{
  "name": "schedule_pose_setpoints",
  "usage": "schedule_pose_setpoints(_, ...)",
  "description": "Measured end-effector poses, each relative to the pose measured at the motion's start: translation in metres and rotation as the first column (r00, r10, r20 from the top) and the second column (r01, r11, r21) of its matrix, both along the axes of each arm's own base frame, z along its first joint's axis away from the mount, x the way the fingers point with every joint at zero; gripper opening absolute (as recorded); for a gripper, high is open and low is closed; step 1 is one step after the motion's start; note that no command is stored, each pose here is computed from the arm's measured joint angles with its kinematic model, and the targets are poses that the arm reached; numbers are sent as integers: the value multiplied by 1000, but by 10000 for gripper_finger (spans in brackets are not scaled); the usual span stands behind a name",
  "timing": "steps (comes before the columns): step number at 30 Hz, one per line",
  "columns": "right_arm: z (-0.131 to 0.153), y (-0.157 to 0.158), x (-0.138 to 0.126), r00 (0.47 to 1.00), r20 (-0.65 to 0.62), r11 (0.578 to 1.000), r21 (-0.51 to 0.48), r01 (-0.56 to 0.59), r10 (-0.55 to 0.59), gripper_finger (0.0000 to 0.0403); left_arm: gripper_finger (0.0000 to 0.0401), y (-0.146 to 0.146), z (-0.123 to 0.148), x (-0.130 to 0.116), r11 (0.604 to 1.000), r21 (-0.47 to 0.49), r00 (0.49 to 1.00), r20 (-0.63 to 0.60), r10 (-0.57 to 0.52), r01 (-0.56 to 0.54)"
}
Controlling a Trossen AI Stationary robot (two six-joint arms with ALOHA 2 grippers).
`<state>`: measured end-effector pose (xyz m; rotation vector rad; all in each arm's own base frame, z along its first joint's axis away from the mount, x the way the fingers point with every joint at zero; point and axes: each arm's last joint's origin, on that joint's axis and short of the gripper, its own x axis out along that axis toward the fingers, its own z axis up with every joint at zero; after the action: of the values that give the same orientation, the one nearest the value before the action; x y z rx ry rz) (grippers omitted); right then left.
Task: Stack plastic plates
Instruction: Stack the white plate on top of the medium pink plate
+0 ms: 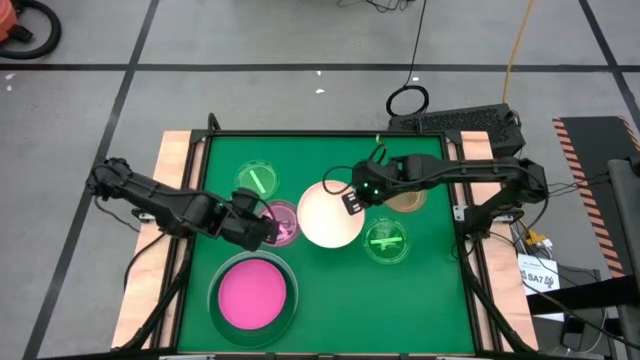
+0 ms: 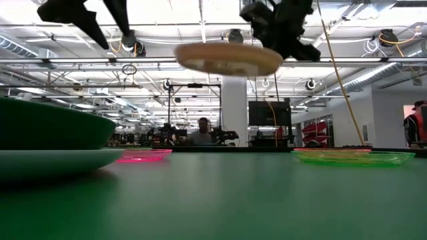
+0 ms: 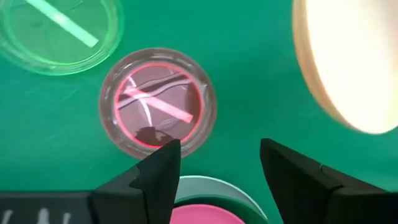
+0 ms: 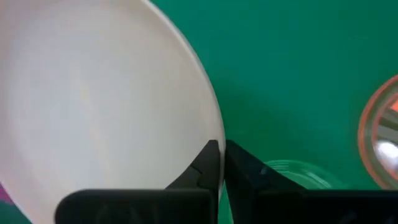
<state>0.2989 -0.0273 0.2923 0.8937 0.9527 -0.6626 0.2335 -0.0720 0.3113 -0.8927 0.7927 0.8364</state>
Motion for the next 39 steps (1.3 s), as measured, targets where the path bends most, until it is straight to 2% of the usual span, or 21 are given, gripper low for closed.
schedule_pose_setpoints(6, 10, 21, 3, 997, 41, 998, -31, 60, -59, 5, 228, 0, 21, 6, 999, 4, 997, 64, -45, 45)
schedule_pose_setpoints(13, 10, 44, 4, 991, 75, 993, -36, 112, -109, 5, 227, 3, 38, 10, 999, -24, 991, 129, -22, 25)
schedule_pose_setpoints(20, 11, 57, 4, 988, 92, 992, -25, 123, -120, 5, 227, 10, 38, 12, 998, -61, 991, 130, 18, -10)
schedule_pose_setpoints(26, 11, 60, 3, 987, 99, 991, -38, 128, -124, 4, 227, 15, 39, 24, 996, -83, 980, 195, 49, -33)
schedule_pose_setpoints(39, 10, 60, 2, 989, 86, 991, -51, 123, -118, 8, 227, 13, 14, 61, 999, -32, 986, 169, 4, 1)
